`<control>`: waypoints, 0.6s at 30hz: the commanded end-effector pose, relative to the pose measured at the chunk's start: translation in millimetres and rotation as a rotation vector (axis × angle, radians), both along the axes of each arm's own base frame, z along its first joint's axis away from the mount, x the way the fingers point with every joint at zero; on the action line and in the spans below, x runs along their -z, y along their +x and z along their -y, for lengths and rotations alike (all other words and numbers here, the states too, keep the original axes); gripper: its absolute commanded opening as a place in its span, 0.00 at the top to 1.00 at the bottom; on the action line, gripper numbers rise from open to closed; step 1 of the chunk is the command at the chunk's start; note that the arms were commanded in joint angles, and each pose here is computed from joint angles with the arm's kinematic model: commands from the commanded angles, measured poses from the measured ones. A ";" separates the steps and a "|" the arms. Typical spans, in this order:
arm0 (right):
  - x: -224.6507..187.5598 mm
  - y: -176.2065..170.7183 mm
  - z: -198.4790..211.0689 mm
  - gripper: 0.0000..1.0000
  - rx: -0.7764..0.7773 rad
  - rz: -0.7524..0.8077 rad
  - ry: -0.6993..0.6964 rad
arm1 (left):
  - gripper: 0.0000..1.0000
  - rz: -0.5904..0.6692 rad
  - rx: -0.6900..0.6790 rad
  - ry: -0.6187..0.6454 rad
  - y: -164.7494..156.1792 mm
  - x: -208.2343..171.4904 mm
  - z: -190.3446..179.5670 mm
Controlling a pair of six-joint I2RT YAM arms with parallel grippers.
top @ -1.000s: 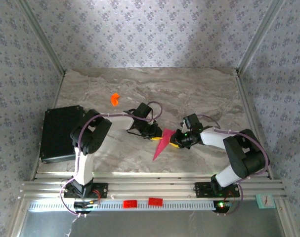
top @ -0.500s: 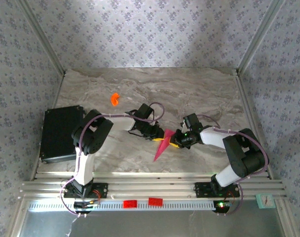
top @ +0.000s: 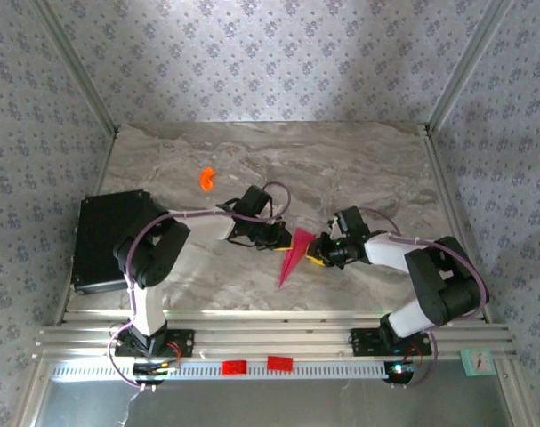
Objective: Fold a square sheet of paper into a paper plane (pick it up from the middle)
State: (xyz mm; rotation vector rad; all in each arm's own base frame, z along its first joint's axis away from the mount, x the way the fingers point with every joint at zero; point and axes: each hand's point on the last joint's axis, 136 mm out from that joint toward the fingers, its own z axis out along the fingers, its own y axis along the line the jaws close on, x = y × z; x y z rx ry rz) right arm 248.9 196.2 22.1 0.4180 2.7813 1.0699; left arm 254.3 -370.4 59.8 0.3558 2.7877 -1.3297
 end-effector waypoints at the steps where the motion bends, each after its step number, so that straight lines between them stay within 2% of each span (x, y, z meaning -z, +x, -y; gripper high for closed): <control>1: -7.8 3.4 0.1 0.76 0.030 0.028 0.039 | 0.97 0.067 -0.036 -0.003 5.1 -15.9 -2.1; 5: -26.8 8.9 -4.0 0.65 0.025 0.107 0.080 | 0.97 0.163 -0.114 0.118 14.7 -17.6 -21.4; 11: -51.7 18.6 -16.7 0.57 0.044 0.162 0.136 | 0.98 0.267 -0.161 0.227 14.5 -21.2 -29.8; 18: -47.0 23.1 -33.0 0.55 0.014 0.125 0.061 | 0.99 0.277 -0.176 0.251 5.7 -16.1 -25.9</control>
